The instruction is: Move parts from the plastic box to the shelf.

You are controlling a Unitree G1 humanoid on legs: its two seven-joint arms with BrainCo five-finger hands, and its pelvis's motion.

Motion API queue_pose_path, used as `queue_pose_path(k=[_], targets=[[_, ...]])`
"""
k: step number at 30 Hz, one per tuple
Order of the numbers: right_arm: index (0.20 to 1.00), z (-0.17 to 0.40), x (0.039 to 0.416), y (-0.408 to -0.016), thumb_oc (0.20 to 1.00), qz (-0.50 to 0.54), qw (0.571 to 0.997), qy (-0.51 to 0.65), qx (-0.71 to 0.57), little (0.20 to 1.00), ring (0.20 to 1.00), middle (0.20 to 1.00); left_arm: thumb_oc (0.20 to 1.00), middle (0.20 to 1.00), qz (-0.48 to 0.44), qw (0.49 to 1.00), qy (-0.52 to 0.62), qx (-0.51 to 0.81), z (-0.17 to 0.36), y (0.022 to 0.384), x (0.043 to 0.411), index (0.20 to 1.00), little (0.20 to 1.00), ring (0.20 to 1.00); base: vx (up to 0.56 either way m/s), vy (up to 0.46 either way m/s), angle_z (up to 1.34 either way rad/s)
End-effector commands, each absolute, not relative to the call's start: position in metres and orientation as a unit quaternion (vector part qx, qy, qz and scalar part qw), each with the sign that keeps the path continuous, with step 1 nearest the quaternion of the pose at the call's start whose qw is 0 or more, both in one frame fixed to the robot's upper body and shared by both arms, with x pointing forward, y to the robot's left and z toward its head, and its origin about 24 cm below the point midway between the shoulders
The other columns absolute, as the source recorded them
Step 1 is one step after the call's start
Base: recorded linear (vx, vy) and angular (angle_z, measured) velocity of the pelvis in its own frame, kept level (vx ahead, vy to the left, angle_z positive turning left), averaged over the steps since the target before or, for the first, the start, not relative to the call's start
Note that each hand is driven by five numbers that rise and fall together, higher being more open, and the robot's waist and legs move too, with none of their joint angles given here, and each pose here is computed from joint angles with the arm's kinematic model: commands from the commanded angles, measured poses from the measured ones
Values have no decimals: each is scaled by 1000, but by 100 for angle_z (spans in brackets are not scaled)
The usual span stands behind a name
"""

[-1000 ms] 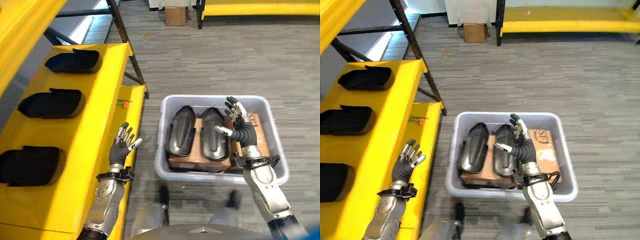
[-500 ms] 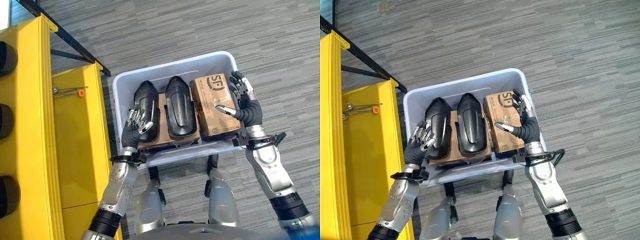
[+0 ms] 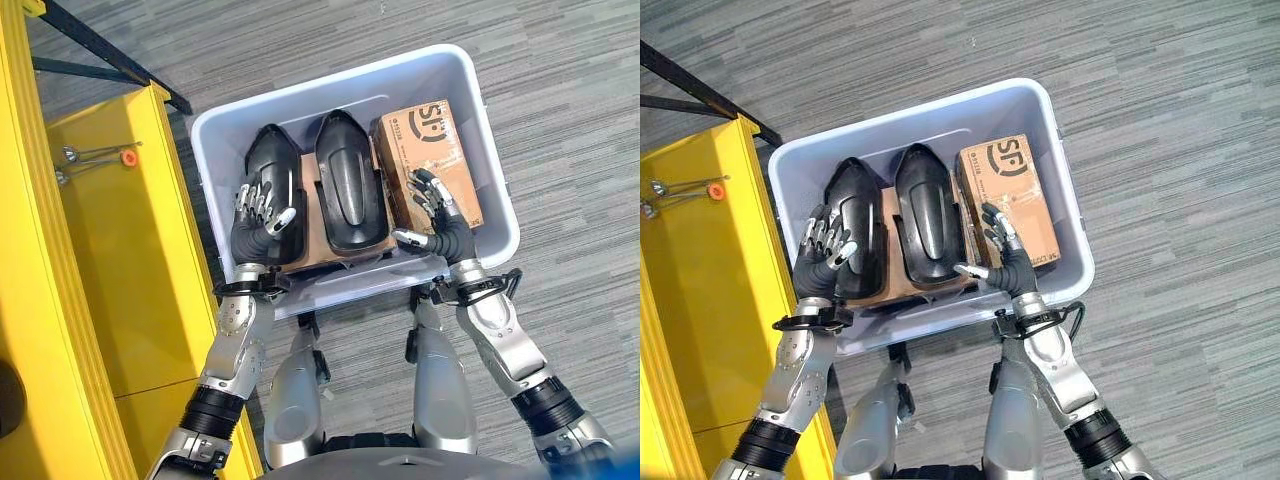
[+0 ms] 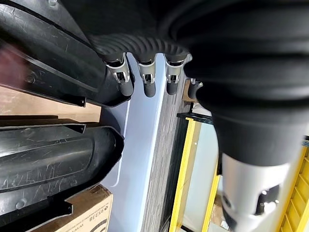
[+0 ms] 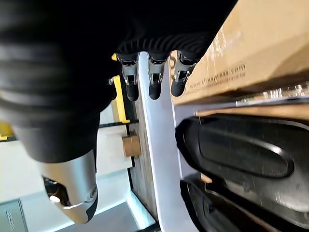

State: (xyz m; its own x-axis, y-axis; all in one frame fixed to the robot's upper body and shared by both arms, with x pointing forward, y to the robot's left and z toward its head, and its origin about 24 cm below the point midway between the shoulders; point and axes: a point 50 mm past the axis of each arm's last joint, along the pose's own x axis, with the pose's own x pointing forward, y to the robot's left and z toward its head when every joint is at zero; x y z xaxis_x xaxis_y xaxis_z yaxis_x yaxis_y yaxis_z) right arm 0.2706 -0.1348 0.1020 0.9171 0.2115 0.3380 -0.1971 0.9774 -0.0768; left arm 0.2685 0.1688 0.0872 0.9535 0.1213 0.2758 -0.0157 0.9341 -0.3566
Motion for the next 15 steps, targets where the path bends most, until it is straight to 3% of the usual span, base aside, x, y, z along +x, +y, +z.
queue_pose_path(k=[1, 15], targets=[[1000, 122, 271, -134, 1000, 97, 969, -227, 0, 1000, 1000, 1000, 1000, 1000, 38, 964, -214, -156, 106, 174, 260, 1000, 1000, 1000, 0, 0, 0], [1000, 115, 280, -126, 1000, 102, 973, -208, -1, 1000, 1000, 1000, 1000, 1000, 26, 964, -212, -157, 107, 168, 261, 1000, 1000, 1000, -1, 2, 0]])
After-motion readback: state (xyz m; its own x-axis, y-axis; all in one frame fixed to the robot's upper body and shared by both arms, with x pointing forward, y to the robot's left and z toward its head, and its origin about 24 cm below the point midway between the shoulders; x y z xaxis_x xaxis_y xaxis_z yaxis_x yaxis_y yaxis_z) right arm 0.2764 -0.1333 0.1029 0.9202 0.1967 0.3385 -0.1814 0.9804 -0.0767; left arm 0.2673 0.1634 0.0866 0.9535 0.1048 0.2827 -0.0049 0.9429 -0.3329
